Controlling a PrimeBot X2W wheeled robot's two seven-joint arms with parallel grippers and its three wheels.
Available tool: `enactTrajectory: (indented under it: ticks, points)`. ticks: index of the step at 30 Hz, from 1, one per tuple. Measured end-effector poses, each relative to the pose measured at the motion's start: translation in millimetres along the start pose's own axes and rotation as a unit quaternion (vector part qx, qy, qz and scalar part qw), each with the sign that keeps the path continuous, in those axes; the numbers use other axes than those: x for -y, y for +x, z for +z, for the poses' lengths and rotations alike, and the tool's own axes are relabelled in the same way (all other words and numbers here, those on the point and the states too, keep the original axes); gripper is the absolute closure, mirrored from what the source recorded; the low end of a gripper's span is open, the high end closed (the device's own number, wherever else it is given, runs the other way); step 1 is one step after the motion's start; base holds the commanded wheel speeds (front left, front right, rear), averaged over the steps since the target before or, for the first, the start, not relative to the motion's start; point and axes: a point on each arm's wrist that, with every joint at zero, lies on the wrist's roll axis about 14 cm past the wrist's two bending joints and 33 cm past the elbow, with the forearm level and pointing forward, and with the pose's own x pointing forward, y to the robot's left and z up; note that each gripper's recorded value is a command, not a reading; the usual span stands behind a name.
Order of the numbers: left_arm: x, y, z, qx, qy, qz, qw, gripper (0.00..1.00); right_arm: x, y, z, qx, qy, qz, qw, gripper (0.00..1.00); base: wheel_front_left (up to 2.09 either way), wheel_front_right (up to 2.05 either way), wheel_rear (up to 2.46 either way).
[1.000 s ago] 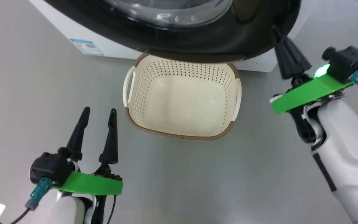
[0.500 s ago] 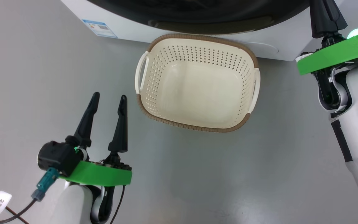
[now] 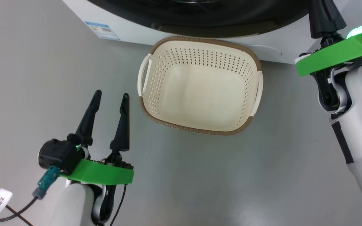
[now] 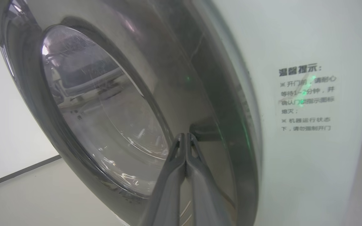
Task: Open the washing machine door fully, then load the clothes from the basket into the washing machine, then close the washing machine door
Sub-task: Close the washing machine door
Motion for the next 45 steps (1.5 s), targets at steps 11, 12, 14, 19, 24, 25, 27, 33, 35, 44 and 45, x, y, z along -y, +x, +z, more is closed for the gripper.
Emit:
enactTrajectory:
  ticks: [11,12,14,19,24,25,27,33,35,44,45]
  points:
    - [-6,-17,4,-0.004,0.003,0.007,1.000,0.00,-10,-46,-10,-0.037,0.001,-0.015,0.999,0.10,0.00,0.00,0.00]
    - [-8,-21,2,-0.008,0.003,0.009,1.000,0.00,-10,-50,-8,-0.038,0.001,-0.017,0.999,0.00,0.00,0.00,0.00]
    - [-10,-27,-1,-0.014,0.003,0.012,1.000,0.00,-11,-60,-6,-0.039,0.001,-0.022,0.999,0.00,0.00,0.00,0.00]
    - [-14,-38,0,-0.017,0.007,0.014,1.000,0.00,-11,-90,-6,-0.050,0.001,-0.040,0.998,0.00,0.00,0.00,0.00]
    - [-11,-45,0,-0.017,0.007,0.009,1.000,0.00,-3,-120,0,-0.053,-0.001,-0.069,0.996,0.00,0.00,0.00,0.00]
    - [-11,-46,2,-0.016,0.009,0.007,1.000,0.00,-1,-126,2,-0.051,-0.002,-0.077,0.996,0.00,0.00,0.00,0.00]
    - [-10,-47,3,-0.015,0.013,0.002,1.000,0.00,3,-137,6,-0.050,-0.006,-0.087,0.995,0.00,0.00,0.00,0.00]
    - [0,-45,6,-0.010,0.014,-0.014,1.000,0.00,14,-169,17,-0.046,-0.019,-0.119,0.992,0.00,0.00,0.00,0.00]
    - [3,-44,7,-0.008,0.013,-0.018,1.000,0.00,20,-178,22,-0.040,-0.019,-0.134,0.990,0.00,0.00,0.00,0.00]
    - [9,-41,12,-0.002,0.018,-0.029,0.999,0.00,36,-217,37,-0.026,-0.022,-0.182,0.983,0.00,0.00,0.00,0.00]
    - [9,-42,11,-0.004,0.019,-0.029,0.999,0.00,37,-221,37,-0.026,-0.022,-0.187,0.982,0.00,0.00,0.00,0.00]
